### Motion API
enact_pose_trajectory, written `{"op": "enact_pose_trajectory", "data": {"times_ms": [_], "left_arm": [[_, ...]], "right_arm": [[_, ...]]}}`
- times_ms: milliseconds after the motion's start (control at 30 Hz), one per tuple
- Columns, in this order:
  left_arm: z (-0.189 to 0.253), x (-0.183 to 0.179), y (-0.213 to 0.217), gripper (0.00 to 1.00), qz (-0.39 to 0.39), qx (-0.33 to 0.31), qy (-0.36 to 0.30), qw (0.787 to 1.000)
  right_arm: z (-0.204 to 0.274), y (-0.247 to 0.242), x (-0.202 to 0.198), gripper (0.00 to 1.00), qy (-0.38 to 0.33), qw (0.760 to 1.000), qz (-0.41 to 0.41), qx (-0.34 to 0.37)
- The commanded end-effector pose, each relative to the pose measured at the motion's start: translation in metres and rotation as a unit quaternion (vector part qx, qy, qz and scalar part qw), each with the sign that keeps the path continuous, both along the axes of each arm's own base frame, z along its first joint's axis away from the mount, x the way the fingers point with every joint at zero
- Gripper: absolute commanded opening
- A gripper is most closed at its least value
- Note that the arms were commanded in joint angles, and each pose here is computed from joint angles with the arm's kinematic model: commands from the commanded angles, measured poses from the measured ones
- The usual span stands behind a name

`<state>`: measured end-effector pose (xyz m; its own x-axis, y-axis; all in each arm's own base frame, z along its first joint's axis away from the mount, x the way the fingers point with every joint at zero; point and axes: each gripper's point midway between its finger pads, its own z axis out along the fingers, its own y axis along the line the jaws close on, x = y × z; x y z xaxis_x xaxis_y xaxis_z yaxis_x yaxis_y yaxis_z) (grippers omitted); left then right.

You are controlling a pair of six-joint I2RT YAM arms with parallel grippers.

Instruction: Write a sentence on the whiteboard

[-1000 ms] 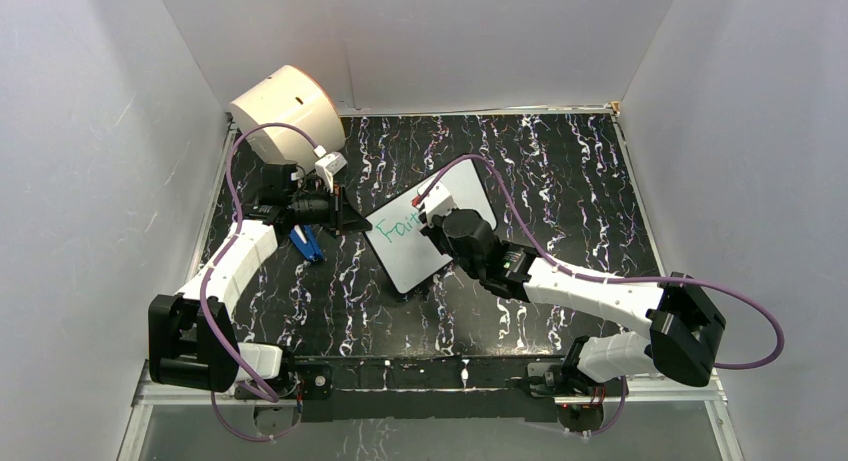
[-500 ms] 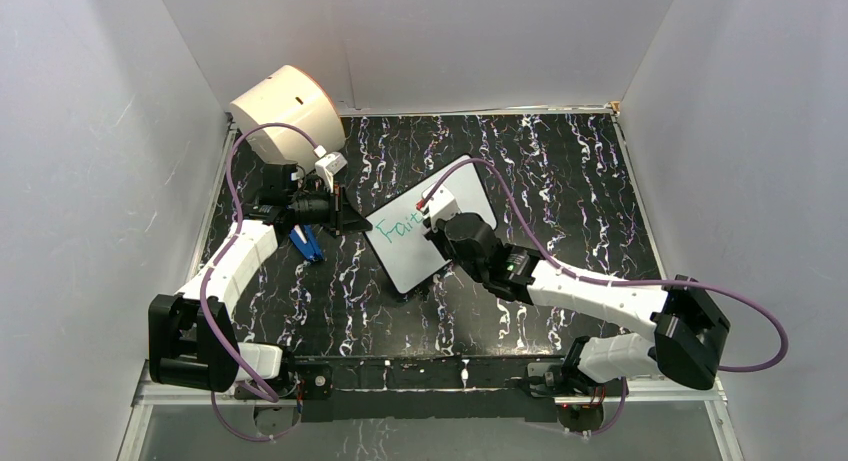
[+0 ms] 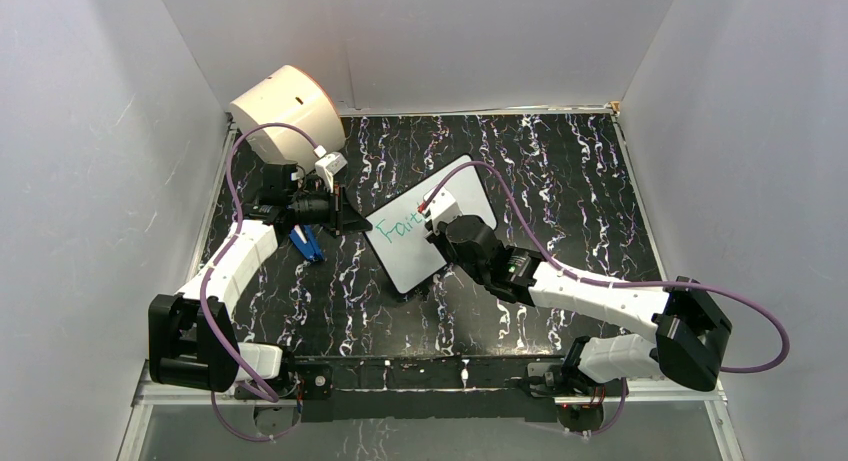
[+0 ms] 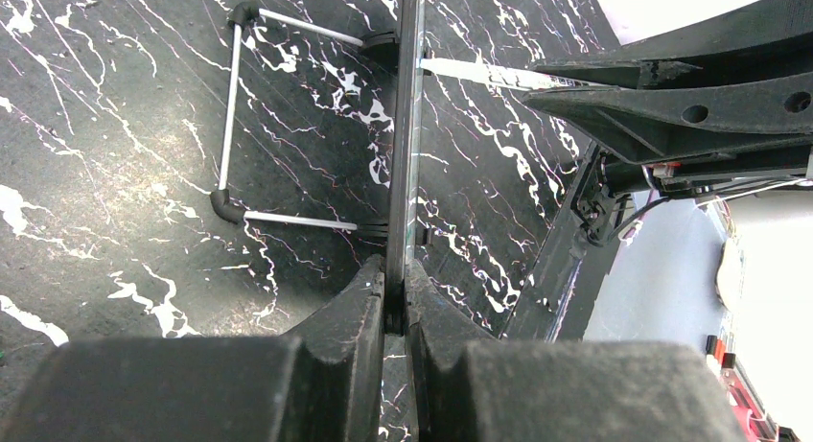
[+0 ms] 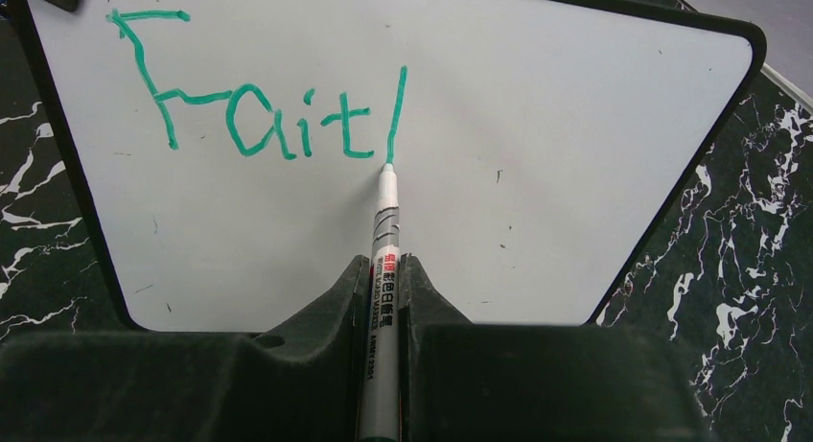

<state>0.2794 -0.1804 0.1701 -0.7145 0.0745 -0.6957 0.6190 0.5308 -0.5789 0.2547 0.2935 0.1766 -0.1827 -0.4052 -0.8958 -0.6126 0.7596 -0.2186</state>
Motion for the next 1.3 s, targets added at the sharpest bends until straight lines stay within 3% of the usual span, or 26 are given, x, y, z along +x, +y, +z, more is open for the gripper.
{"op": "enact_pose_trajectory", "data": {"times_ms": [0, 1267], "left_arm": [[-0.027, 0.005, 0.016, 0.00, 0.036, 0.057, 0.025, 0.997], [-0.027, 0.005, 0.016, 0.00, 0.035, 0.056, 0.026, 0.997]], "right_arm": [[0.017, 0.008, 0.003, 0.00, -0.012, 0.999, 0.005, 0.034], [0.060, 0.012, 0.025, 0.00, -0.077, 0.995, -0.020, 0.058]]}}
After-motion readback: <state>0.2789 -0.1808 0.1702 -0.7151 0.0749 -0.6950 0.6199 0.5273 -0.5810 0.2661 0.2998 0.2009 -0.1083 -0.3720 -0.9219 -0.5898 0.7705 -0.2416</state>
